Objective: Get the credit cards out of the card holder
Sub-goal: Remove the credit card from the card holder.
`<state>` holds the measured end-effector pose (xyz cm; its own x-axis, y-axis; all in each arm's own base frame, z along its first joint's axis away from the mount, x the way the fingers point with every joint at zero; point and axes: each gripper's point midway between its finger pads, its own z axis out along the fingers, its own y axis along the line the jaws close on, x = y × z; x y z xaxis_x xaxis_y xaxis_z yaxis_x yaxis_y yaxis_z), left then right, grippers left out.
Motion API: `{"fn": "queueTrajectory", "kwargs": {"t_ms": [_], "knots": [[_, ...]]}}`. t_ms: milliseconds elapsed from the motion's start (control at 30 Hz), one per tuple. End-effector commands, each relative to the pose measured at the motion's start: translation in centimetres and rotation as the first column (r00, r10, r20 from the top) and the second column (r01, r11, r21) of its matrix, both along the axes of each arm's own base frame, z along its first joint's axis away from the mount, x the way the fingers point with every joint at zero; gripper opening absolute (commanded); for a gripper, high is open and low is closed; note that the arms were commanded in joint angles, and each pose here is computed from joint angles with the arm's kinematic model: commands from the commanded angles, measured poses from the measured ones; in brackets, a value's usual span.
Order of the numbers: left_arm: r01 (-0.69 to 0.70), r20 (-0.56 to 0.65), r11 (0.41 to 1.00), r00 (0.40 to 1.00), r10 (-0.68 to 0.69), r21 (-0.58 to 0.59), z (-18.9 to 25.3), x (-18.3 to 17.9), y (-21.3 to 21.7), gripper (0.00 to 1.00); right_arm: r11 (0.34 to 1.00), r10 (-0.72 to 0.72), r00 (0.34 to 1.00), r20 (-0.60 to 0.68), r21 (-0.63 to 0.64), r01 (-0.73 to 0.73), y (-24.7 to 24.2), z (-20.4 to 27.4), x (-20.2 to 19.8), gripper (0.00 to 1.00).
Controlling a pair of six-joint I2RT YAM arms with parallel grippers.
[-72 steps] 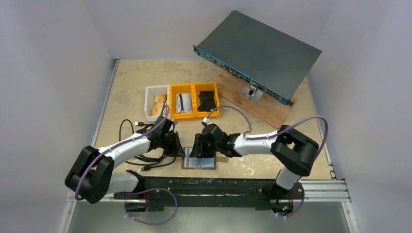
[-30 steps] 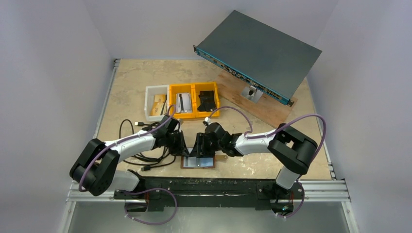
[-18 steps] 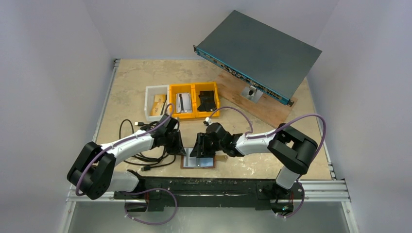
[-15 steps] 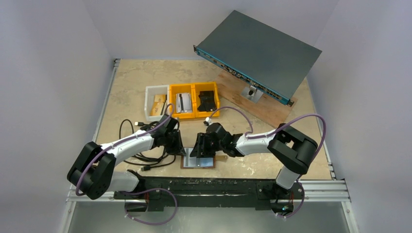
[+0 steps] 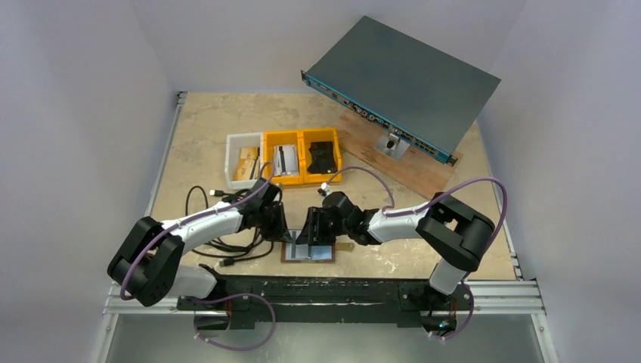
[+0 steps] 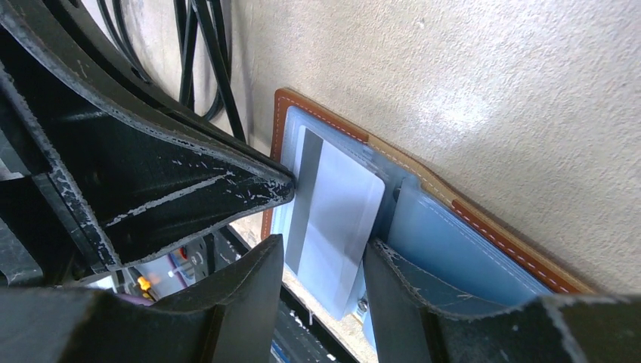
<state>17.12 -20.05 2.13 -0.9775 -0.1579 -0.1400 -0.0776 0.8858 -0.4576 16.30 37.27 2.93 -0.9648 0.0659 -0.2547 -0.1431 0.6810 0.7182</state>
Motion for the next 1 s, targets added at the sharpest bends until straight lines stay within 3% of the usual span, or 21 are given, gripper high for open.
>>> {"fn": "queueTrajectory", "kwargs": {"t_ms": [0,600,967], "knots": [[0.001,-0.032,1.0,0.999,-0.001,0.006,-1.2,-0.7,-0.7,0.03,0.997,-0.021,0.999,-0.04,-0.081,0.018,-2.0,-3.2,-0.6,0.44],[-0.092,-0.09,0.987,0.99,0.104,0.134,-3.7,-1.6,1.8,0.0,0.987,-0.075,0.992,-0.104,0.134,0.088,-3.5,-0.9,-0.4,0.43],[-0.1,-0.085,0.985,0.99,0.112,0.14,-3.5,-1.5,2.0,0.0,0.961,-0.087,0.983,-0.161,0.245,0.125,-3.9,-0.5,-0.7,0.33]]}}
